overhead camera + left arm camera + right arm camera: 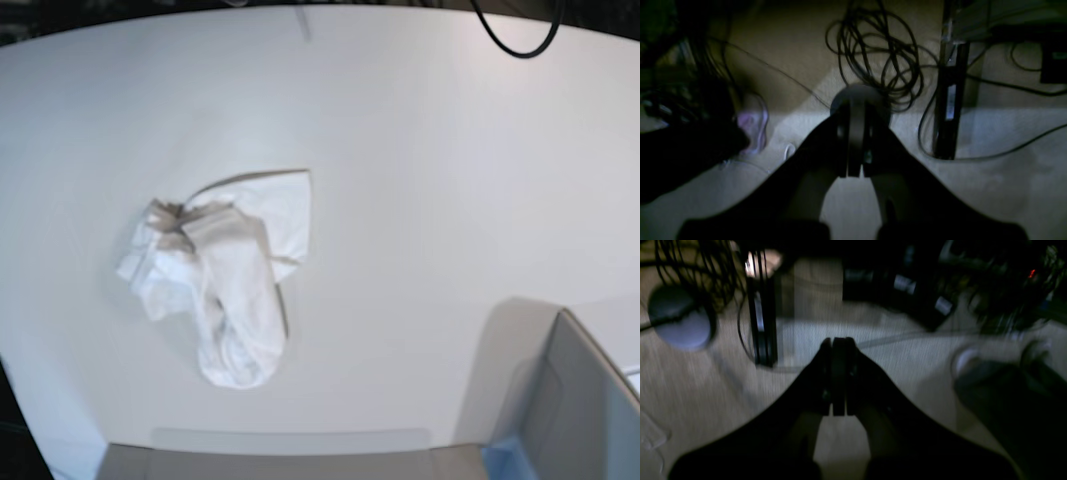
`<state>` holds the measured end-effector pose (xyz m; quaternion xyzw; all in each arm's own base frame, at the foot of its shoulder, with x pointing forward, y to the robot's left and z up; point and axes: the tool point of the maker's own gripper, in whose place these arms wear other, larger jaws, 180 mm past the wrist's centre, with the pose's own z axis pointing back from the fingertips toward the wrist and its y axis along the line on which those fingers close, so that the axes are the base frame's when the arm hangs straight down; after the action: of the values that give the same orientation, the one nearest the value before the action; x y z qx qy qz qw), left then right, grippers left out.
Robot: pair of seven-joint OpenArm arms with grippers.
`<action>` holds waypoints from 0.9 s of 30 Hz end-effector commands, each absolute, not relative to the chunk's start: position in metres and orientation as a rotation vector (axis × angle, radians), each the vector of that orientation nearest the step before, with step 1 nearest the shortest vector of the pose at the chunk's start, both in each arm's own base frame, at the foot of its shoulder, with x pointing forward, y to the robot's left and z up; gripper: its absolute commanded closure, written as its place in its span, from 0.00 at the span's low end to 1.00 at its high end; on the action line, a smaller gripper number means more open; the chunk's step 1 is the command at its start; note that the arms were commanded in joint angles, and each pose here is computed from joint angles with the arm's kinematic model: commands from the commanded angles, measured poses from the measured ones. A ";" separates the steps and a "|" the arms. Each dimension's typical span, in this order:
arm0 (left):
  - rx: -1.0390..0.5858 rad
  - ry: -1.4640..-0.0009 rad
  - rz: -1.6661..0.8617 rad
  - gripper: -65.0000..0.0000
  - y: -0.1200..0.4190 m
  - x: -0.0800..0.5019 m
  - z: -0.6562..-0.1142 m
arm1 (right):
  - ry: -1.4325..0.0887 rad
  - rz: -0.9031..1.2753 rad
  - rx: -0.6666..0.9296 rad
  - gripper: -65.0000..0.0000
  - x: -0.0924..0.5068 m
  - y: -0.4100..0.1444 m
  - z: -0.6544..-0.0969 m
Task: Layout the t-shirt on the table in an organized manner, then fold the t-shirt properly
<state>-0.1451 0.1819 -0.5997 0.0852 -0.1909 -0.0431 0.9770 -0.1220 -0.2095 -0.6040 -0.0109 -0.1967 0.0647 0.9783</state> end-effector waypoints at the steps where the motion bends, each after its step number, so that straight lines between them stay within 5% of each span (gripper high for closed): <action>1: 0.169 -0.443 -0.094 1.00 0.180 -0.149 -0.589 | -0.404 0.137 -0.019 1.00 -0.136 -0.212 -0.596; 8: 0.137 -0.776 -0.133 1.00 0.164 -0.143 -0.530 | -0.600 0.137 0.007 1.00 -0.136 -0.203 -0.563; 15: 0.142 -0.855 -0.141 1.00 0.165 -0.138 -0.516 | -0.664 0.131 0.036 1.00 -0.129 -0.189 -0.555; 27: 0.346 -1.169 -0.074 0.99 0.185 -0.106 -0.419 | -1.039 0.064 0.178 0.99 -0.082 -0.120 -0.453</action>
<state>-0.1013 0.1819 -0.4300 0.1553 -0.5399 -0.0281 0.8268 -0.0728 -0.1228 -0.4605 0.0805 -0.4930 0.0347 0.8656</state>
